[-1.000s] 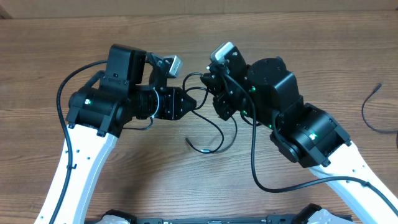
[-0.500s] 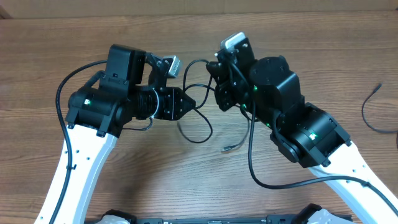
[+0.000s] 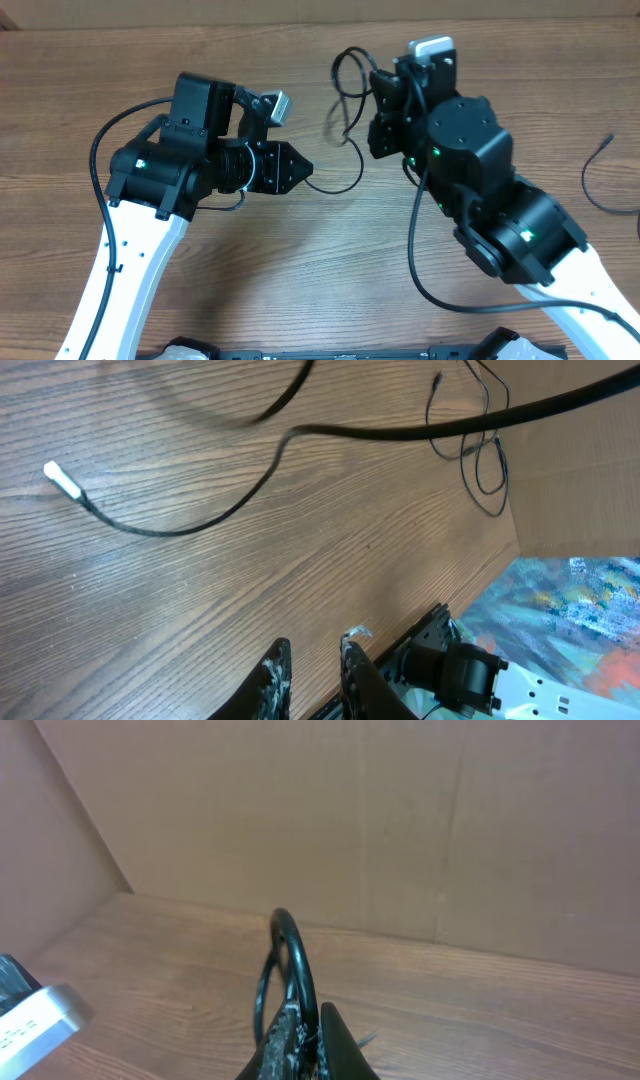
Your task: Untangle cables
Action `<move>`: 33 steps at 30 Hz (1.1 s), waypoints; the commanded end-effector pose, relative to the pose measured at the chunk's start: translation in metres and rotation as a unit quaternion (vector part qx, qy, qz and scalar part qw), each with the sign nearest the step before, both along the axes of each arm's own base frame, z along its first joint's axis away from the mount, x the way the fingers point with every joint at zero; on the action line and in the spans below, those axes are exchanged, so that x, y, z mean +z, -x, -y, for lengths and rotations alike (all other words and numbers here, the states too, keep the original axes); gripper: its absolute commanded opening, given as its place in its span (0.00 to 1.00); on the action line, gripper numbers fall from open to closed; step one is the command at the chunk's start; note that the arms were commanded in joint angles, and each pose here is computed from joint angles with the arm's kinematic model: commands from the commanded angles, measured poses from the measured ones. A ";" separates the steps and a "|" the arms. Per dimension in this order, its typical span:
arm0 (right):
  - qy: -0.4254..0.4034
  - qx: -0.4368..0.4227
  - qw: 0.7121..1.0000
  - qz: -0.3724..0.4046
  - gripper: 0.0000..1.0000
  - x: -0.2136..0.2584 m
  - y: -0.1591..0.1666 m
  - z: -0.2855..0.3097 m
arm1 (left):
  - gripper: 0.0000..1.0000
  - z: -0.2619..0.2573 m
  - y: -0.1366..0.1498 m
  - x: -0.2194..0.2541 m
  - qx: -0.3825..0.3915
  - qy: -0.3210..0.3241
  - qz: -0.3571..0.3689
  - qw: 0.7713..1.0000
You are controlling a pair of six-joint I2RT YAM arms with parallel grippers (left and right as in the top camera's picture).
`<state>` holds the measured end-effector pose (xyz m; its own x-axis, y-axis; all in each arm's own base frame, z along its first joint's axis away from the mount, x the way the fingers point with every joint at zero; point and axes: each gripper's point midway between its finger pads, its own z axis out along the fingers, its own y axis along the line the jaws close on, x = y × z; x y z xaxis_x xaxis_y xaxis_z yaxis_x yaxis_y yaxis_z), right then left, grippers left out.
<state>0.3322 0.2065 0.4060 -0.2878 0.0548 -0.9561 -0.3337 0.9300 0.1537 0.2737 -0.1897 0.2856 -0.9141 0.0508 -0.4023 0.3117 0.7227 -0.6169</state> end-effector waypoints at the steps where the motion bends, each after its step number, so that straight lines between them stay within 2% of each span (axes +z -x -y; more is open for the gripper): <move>1: -0.018 -0.008 1.000 0.011 0.04 0.015 0.008 0.010 | 0.17 0.000 0.002 0.011 -0.007 -0.001 0.026 1.000; 6: -0.003 0.002 1.000 -0.013 0.04 0.002 0.012 0.009 | 0.18 -0.006 -0.007 0.010 0.026 -0.011 0.024 0.999; 11: 0.011 0.020 0.999 -0.028 0.04 -0.007 0.017 0.005 | 0.18 -0.011 -0.022 0.017 0.140 0.043 -0.048 0.988; 16: 0.014 0.068 0.997 -0.026 0.04 -0.006 0.023 -0.009 | 0.07 -0.009 -0.023 0.018 0.190 0.069 -0.097 0.975; 19: 0.014 0.081 0.996 -0.027 0.04 -0.008 0.024 -0.014 | 0.06 -0.011 -0.025 0.017 0.214 0.072 -0.110 0.968; 33: -0.012 0.137 0.989 -0.048 0.04 -0.018 0.021 -0.045 | 0.13 0.000 -0.037 0.038 0.196 0.117 -0.079 0.970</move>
